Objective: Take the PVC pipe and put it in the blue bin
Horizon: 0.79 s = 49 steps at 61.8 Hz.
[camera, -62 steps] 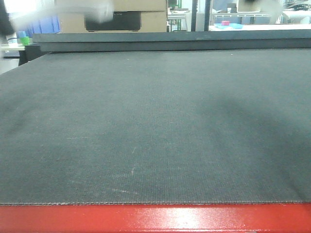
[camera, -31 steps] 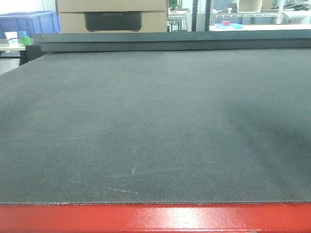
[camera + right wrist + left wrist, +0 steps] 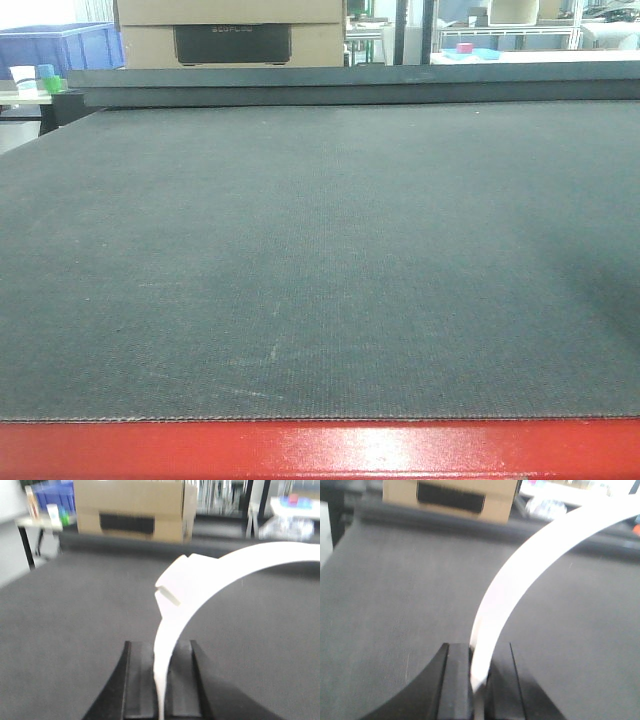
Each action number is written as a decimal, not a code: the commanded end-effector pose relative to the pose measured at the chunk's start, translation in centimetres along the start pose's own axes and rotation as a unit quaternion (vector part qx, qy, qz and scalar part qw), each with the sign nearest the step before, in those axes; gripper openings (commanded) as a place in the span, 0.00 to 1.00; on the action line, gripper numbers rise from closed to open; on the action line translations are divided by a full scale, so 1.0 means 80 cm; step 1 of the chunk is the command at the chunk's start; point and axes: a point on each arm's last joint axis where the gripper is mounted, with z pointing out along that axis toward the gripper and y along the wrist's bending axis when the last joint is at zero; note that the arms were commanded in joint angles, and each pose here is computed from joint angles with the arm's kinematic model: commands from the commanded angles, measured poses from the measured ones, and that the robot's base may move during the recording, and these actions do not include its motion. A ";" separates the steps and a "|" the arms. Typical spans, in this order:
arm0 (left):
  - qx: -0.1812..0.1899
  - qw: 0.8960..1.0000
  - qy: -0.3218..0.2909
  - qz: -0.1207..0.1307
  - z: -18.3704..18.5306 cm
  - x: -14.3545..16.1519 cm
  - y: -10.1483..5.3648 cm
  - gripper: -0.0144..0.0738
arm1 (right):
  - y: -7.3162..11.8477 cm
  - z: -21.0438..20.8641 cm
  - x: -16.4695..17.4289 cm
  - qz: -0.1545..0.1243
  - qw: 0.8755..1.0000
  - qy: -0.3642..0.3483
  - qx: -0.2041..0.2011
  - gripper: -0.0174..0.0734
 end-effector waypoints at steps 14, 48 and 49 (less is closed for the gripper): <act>0.011 0.996 -0.093 0.006 -0.040 -0.017 -0.003 0.04 | 0.003 -0.018 -0.021 -0.006 0.995 -0.097 -0.021 0.01; 0.000 0.995 -0.093 0.027 -0.042 -0.016 -0.001 0.04 | 0.001 -0.017 -0.013 -0.004 0.998 -0.062 -0.010 0.01; 0.000 0.995 -0.093 0.027 -0.042 -0.016 -0.001 0.04 | 0.001 -0.017 -0.013 -0.004 0.998 -0.062 -0.010 0.01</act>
